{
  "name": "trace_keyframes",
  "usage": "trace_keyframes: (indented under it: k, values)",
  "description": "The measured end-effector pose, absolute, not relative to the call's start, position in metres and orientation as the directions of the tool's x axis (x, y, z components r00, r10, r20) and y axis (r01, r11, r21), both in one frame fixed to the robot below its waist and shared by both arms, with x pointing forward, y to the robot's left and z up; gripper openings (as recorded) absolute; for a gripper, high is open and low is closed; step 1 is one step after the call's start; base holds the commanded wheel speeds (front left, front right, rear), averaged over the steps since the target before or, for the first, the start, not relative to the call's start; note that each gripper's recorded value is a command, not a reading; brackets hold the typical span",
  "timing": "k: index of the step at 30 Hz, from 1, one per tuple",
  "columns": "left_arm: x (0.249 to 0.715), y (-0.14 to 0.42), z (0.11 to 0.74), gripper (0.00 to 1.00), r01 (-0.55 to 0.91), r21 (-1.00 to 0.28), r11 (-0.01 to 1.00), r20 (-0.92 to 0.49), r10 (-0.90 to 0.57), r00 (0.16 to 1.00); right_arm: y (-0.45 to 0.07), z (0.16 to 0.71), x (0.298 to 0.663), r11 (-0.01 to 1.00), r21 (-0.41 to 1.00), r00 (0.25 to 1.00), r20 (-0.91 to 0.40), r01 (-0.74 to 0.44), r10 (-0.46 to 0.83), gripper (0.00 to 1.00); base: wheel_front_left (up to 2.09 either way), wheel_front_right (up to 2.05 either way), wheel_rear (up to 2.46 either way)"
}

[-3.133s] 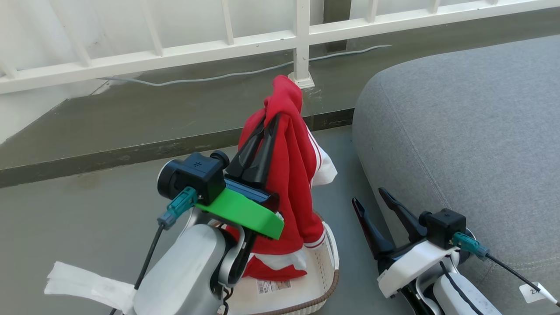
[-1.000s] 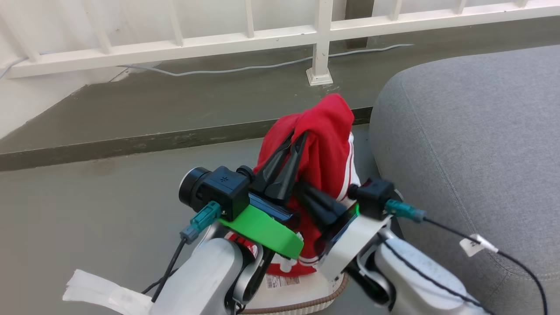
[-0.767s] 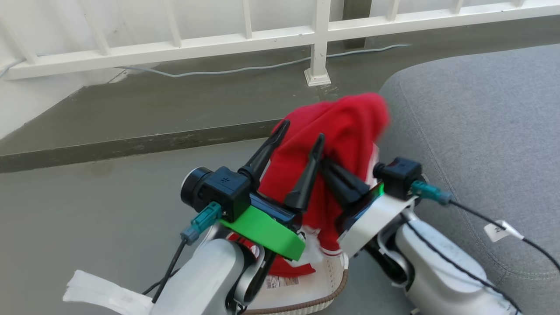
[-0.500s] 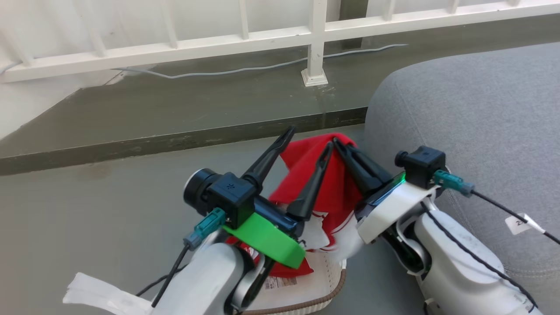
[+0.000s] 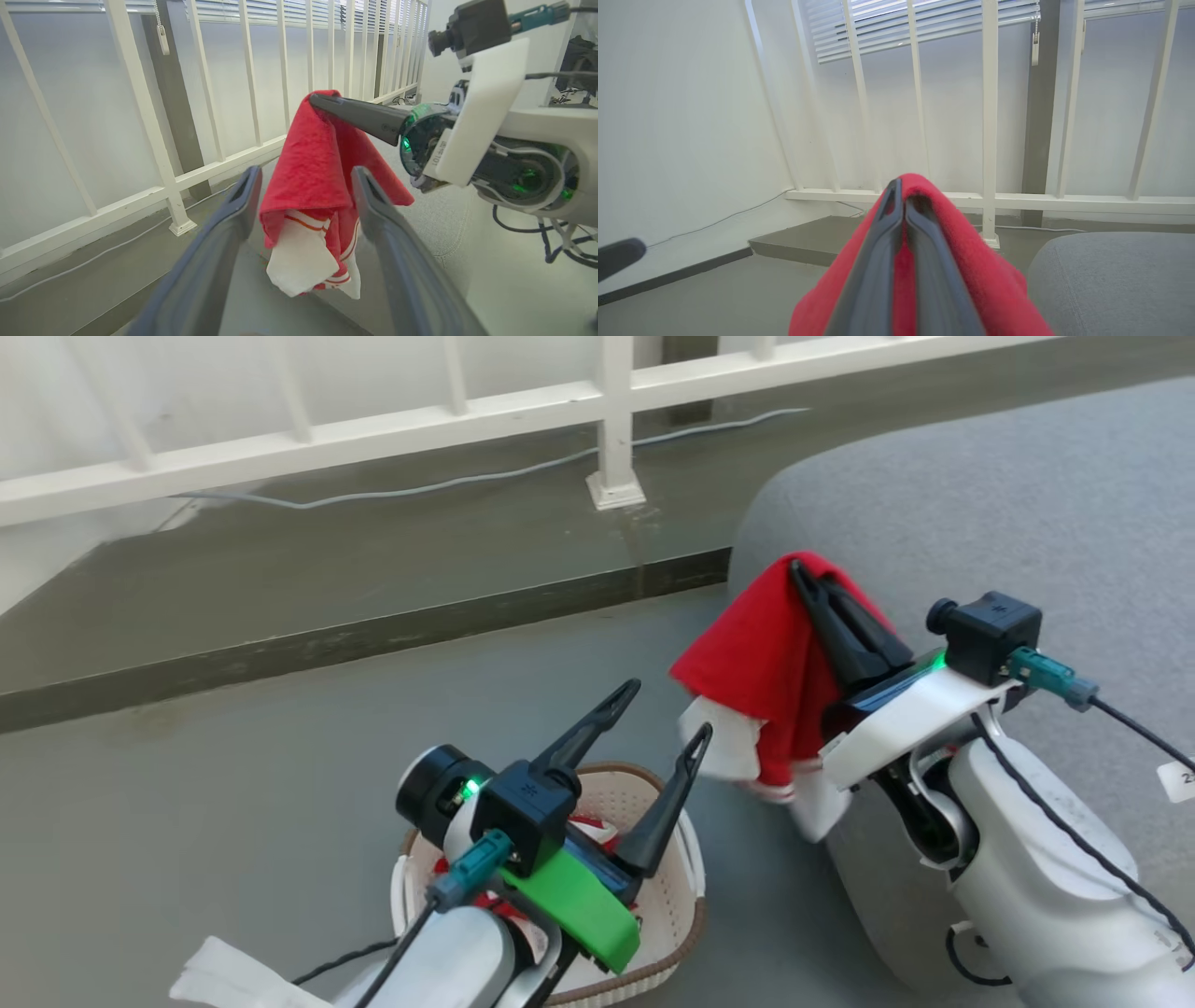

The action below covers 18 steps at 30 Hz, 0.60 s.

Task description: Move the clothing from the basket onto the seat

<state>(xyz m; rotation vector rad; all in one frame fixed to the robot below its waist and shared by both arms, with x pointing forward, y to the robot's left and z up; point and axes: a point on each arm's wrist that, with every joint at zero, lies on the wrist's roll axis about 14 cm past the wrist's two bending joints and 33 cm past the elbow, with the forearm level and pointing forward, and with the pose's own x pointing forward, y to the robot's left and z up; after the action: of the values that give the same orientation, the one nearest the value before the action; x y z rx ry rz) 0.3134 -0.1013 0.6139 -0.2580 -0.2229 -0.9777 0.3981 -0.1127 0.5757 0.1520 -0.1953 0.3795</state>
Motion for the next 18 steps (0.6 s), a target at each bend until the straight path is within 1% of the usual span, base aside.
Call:
trace_keyframes:
  k: [12,18]
  values:
    - [0.295,-0.139,0.595,1.00,0.907,-0.121,0.403,0.240,-0.875,0.421,-0.177,0.574,0.391,0.970,0.117,0.960,0.212,-0.212,0.185,0.00,0.00,0.00,0.00]
    - [0.288,-0.156,0.588,1.00,0.931,-0.141,0.338,0.221,-0.905,0.362,-0.213,0.573,0.381,0.986,0.129,0.975,0.208,-0.103,0.075,0.00,0.00,0.00,0.00]
